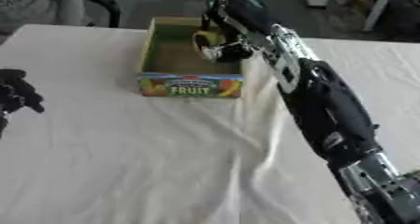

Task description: Pick up objects on the table and place them in the box.

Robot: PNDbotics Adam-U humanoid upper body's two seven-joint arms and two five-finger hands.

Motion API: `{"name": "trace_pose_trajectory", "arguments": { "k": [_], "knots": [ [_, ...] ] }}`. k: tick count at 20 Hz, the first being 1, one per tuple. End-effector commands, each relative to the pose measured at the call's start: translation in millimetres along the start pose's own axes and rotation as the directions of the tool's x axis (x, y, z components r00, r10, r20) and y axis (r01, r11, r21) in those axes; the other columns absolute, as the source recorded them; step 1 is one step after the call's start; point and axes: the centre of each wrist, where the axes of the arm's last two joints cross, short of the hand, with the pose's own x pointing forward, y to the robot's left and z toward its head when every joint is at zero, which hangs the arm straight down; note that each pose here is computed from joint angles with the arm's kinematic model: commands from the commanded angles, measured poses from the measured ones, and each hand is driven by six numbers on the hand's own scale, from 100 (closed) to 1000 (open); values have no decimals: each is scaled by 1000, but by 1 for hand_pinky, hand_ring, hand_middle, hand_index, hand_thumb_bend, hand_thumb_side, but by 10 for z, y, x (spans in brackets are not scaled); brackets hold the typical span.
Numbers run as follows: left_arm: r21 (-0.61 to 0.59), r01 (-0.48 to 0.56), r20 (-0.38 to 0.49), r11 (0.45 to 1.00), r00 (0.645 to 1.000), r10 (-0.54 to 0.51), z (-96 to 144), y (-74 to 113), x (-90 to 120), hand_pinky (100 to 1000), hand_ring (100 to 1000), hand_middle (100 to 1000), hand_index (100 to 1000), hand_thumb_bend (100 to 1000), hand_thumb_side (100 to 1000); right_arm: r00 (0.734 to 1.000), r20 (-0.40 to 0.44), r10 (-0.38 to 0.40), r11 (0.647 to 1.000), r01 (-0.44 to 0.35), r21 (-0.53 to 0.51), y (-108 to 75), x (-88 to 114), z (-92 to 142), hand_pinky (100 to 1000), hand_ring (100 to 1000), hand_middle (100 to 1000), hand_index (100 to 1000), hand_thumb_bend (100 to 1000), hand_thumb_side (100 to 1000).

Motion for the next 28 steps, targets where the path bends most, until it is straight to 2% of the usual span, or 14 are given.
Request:
{"name": "trace_pose_trajectory", "arguments": {
  "k": [1, 4, 6, 8, 9, 10, 12, 13, 16, 23, 28],
  "knots": [
    [-45, -9, 50, 999, 999, 11, -106, -51, 116, 492, 547, 523, 719, 100, 693, 995, -96, 36, 999, -37, -4, -18, -109, -7, 100, 150, 100, 195, 100, 231],
    [-76, -19, 66, 997, 998, 24, -161, -96, 148, 492, 547, 523, 719, 100, 690, 984, -168, 61, 998, -58, 23, 92, -169, 46, 114, 187, 114, 222, 100, 216],
    [-91, -23, 74, 996, 997, 30, -184, -116, 163, 491, 547, 523, 719, 100, 690, 972, -213, 96, 995, -87, 50, 155, -204, 86, 274, 340, 264, 370, 100, 198],
    [-100, -25, 76, 995, 997, 33, -193, -126, 170, 491, 547, 522, 719, 100, 691, 955, -261, 143, 988, -122, 96, 210, -229, 121, 423, 510, 486, 613, 100, 217],
    [-103, -26, 76, 994, 997, 34, -196, -129, 170, 491, 547, 523, 719, 100, 691, 945, -282, 164, 984, -135, 120, 230, -235, 130, 451, 542, 529, 655, 100, 222],
    [-104, -27, 76, 994, 997, 35, -197, -131, 171, 491, 547, 523, 719, 100, 691, 936, -301, 181, 979, -142, 147, 251, -241, 142, 538, 637, 672, 759, 100, 241],
    [-107, -27, 76, 994, 996, 36, -202, -134, 173, 491, 547, 523, 719, 100, 690, 922, -330, 203, 972, -149, 182, 250, -247, 142, 581, 706, 764, 812, 100, 241],
    [-108, -27, 76, 994, 996, 36, -203, -134, 174, 491, 547, 523, 719, 100, 690, 918, -339, 207, 971, -151, 185, 236, -247, 136, 584, 711, 769, 816, 100, 241],
    [-108, -26, 73, 994, 997, 34, -199, -128, 171, 491, 547, 523, 719, 100, 690, 913, -352, 207, 973, -154, 173, 162, -244, 104, 661, 787, 861, 876, 100, 240],
    [-109, -24, 67, 994, 997, 32, -188, -118, 165, 491, 547, 523, 719, 100, 687, 908, -367, 203, 972, -140, 190, -27, -240, 27, 777, 882, 929, 935, 100, 256],
    [-109, -23, 63, 994, 998, 30, -182, -113, 163, 491, 548, 523, 719, 100, 687, 899, -373, 230, 961, -149, 231, -113, -232, -11, 839, 928, 963, 971, 100, 320]
  ]
}}
